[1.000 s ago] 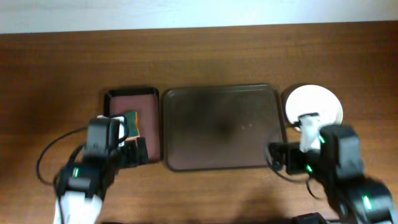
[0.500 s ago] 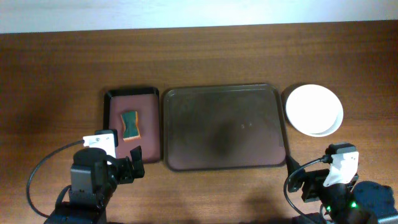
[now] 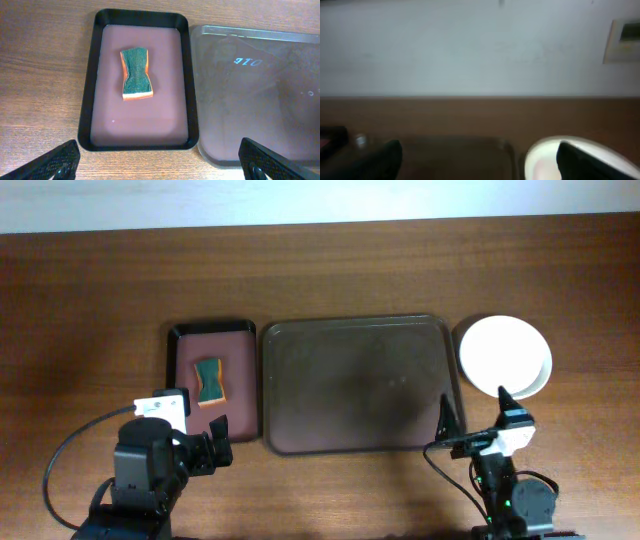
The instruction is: Clean dirty plates on tray and stack at the side
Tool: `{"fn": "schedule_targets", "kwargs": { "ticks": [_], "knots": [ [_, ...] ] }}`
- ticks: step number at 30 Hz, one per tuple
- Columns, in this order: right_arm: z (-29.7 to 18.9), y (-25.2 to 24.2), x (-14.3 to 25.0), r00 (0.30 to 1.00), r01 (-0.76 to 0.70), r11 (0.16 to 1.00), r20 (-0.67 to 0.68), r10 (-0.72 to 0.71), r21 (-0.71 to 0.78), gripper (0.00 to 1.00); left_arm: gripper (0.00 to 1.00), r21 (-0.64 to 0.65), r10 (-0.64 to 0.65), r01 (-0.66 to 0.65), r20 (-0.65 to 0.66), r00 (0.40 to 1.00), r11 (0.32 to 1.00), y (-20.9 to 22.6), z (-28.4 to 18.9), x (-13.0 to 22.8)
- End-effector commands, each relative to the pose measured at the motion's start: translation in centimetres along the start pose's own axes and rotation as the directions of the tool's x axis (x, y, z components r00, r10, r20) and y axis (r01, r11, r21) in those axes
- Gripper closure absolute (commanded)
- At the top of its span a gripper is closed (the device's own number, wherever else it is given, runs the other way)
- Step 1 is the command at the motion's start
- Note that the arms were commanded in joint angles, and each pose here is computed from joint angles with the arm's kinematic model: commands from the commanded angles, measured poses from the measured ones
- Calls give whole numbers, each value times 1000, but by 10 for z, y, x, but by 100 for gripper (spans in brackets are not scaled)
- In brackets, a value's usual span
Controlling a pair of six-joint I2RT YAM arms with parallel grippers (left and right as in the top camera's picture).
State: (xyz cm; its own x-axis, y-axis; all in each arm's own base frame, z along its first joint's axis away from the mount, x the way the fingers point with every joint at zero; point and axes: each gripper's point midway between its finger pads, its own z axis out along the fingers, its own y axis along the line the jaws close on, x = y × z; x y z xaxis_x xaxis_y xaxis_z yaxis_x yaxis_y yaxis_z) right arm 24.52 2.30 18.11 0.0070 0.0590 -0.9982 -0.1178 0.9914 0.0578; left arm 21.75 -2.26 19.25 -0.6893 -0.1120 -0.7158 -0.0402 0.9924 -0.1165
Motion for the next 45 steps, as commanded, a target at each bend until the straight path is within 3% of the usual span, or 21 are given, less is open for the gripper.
{"fn": "schedule_targets", "kwargs": {
  "ticks": [1,15,19,23,25,26,27,28,45],
  "knots": [
    [-1,-4,23,994,75,997,-83,-74,13,1,0,9,-1,1,0,1000,1000,-2,0,1],
    [-1,-4,23,994,75,997,-85,-74,13,1,0,-2,-1,1,-6,1000,1000,1,-2,5],
    [-1,-4,23,994,75,997,-85,-74,13,1,0,-4,-69,73,268,961,997,21,5,5],
    [-1,-4,23,994,75,997,-85,-74,13,1,0,72,-85,53,582,809,996,23,32,2],
    [-1,-4,23,994,75,997,-85,-74,13,1,0,31,10,-44,706,708,999,19,28,-14],
    [-1,-4,23,994,75,997,-85,-74,13,1,0,-27,113,-132,709,697,991,15,27,-15],
    [-1,-4,23,994,75,997,-85,-74,13,1,1,-40,139,-148,646,751,988,18,41,0],
    [-1,-4,23,994,75,997,-85,-74,13,1,0,-31,136,-150,629,766,988,17,45,5],
    [-1,-4,23,994,75,997,-85,-74,13,1,1,-29,136,-152,630,764,988,16,44,5]
  ]
}}
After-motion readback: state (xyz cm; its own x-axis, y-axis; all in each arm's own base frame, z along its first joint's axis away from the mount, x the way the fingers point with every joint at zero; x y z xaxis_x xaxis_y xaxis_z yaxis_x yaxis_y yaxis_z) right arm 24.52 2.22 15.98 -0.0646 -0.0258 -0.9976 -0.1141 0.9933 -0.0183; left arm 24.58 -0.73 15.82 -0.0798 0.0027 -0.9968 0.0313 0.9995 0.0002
